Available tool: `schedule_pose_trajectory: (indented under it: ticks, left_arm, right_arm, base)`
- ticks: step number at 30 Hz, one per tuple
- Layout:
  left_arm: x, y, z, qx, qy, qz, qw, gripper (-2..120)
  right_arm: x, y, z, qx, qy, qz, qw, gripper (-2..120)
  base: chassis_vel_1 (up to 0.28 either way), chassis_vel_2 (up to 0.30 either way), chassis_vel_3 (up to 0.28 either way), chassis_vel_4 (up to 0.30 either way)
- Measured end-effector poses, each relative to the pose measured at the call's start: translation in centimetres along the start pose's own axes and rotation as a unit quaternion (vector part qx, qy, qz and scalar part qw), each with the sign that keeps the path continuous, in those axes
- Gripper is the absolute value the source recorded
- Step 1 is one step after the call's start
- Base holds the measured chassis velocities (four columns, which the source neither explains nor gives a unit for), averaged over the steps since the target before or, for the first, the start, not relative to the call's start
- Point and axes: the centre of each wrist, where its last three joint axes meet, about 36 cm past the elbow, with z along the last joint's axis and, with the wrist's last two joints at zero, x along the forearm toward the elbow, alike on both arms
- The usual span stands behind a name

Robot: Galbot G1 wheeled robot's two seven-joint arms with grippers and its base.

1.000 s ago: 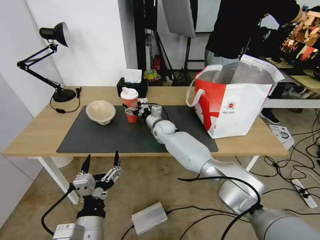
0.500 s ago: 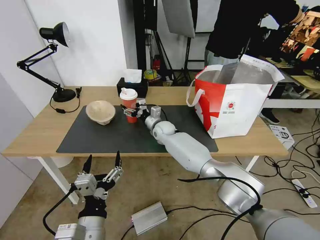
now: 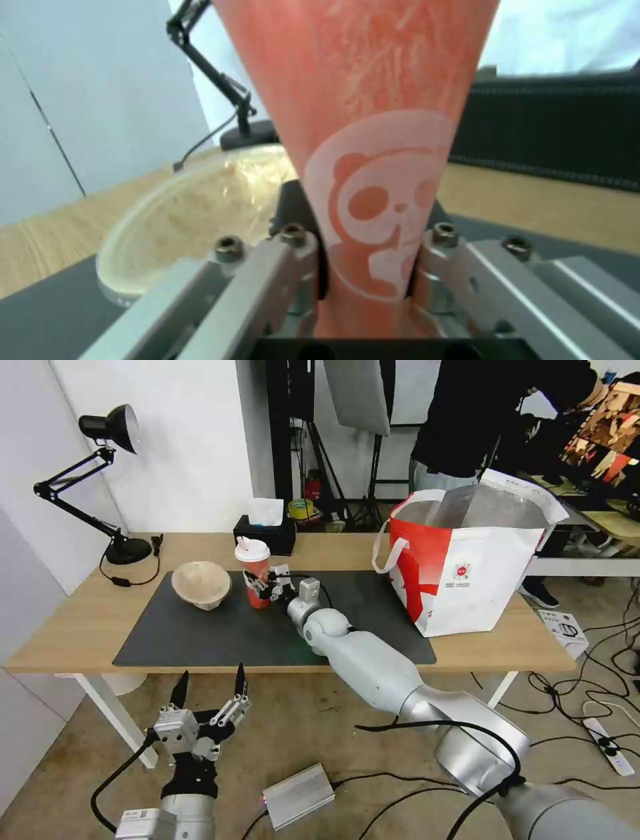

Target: Pick up the trash from the table and place it into the takeout bag.

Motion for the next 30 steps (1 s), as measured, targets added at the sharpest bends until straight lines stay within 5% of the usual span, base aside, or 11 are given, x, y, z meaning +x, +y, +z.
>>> schedule_pose_trajectory:
  ticks: [6,30]
  left_arm:
    - [0.4,0.0,-0.2,-0.004,-0.007,-0.003,1.0,100]
    - [0.1,-0.1,-0.7,0.001,-0.021,-0.021,0.9996,100]
  right_arm:
    - [0.8,1.4,-2.1,0.011,-0.036,0.001,0.999,4]
    - [9.8,1.6,-8.1,0.043,-0.082,-0.015,0.996,3]
  base:
    - [0.0,0.0,0.0,0.0]
    - [0.0,0.0,0.0,0.0]
